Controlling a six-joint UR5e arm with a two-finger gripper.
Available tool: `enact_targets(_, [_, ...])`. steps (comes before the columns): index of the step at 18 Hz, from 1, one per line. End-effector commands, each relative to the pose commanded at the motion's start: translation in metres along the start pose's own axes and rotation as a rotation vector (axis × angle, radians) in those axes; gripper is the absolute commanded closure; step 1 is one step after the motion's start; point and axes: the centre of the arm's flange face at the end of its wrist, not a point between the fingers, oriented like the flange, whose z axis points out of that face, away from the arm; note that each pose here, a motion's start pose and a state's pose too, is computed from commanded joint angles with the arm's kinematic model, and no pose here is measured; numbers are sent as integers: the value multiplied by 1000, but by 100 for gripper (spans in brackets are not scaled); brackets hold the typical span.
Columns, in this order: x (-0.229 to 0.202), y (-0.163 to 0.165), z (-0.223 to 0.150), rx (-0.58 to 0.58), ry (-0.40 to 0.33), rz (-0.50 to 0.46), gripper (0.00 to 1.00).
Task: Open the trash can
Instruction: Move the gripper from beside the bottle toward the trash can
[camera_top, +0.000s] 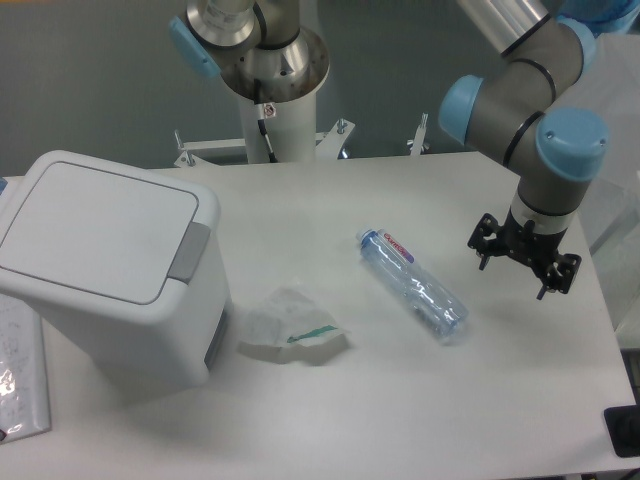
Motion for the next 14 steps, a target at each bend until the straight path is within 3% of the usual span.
enact_targets(4, [1, -4, -3, 3, -15, -5, 0])
enact_targets(6, [6, -21, -5, 12, -25, -9, 0])
enact_targets(8, [13, -37, -7, 34, -22, -110, 0])
enact_targets(11, [12, -48, -14, 89, -11, -336, 0])
enact_targets(14, [19, -73, -26, 154, 7, -394, 0])
